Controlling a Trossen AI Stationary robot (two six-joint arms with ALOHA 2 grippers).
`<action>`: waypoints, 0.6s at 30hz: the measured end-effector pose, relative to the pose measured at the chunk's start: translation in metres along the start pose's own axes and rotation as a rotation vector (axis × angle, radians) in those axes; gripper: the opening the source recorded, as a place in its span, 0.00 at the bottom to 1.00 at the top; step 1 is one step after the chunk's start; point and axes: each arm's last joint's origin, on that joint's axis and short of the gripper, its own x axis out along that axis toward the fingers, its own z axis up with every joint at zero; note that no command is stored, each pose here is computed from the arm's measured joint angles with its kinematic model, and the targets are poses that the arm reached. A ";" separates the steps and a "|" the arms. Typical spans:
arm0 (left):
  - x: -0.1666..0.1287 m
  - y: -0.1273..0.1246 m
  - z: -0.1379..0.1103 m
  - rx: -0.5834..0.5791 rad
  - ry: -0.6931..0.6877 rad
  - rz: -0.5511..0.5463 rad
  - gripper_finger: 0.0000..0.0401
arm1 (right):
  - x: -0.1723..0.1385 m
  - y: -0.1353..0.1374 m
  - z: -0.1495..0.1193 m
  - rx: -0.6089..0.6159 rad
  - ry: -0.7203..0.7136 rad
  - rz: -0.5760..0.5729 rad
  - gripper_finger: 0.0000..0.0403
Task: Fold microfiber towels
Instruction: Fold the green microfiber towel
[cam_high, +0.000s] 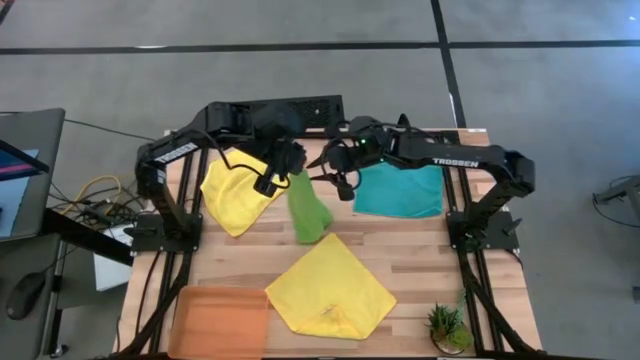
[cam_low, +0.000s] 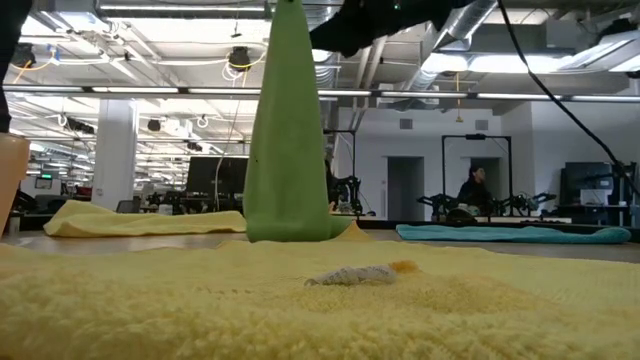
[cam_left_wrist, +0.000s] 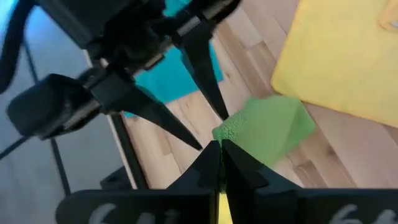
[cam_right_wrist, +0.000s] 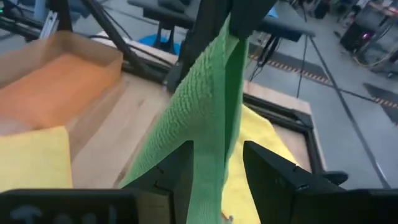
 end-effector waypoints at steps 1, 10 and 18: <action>-0.001 0.000 0.001 0.000 -0.003 0.002 0.00 | 0.001 0.000 0.000 -0.003 -0.013 0.010 0.41; -0.004 0.002 0.001 -0.008 0.008 0.039 0.00 | 0.009 0.001 -0.002 -0.026 -0.101 0.149 0.41; -0.007 0.003 -0.001 -0.010 0.061 0.104 0.00 | 0.009 0.003 -0.008 0.007 -0.061 0.193 0.41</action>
